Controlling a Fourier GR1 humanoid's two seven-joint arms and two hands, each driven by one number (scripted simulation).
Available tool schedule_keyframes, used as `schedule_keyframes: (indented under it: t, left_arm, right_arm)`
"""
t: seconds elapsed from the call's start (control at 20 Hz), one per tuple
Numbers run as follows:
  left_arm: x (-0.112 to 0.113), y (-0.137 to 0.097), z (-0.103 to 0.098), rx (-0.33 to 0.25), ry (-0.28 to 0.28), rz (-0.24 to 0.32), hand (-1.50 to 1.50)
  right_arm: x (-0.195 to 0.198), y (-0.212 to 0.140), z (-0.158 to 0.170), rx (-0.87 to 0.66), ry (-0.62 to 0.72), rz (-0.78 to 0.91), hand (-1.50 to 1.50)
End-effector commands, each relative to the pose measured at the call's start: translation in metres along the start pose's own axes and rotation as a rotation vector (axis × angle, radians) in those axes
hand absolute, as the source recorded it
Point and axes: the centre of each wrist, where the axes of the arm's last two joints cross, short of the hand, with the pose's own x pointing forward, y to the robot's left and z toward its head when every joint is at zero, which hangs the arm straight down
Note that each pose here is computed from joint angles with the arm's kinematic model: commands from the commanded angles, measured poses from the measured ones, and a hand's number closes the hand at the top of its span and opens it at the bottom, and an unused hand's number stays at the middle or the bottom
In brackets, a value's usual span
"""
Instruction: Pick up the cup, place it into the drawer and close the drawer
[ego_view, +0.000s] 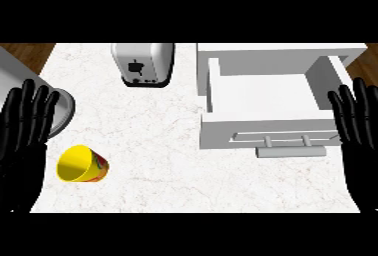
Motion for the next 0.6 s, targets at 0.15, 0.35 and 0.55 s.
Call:
schedule_keyframes:
  t: [0.15,0.35,0.55]
  left_arm:
    - [0.001,0.005,0.01,0.233,0.038,-0.112,-1.5]
    - [-0.021,0.004,0.012,0.428,0.127,0.024,-1.5]
    - [-0.013,0.005,0.006,0.455,0.132,0.042,-1.5]
  right_arm:
    - [0.004,0.006,0.001,0.002,0.01,0.012,-1.5]
    - [-0.003,0.005,0.007,0.084,0.077,-0.106,-1.5]
    - [-0.009,-0.001,-0.006,0.078,0.089,-0.095,-1.5]
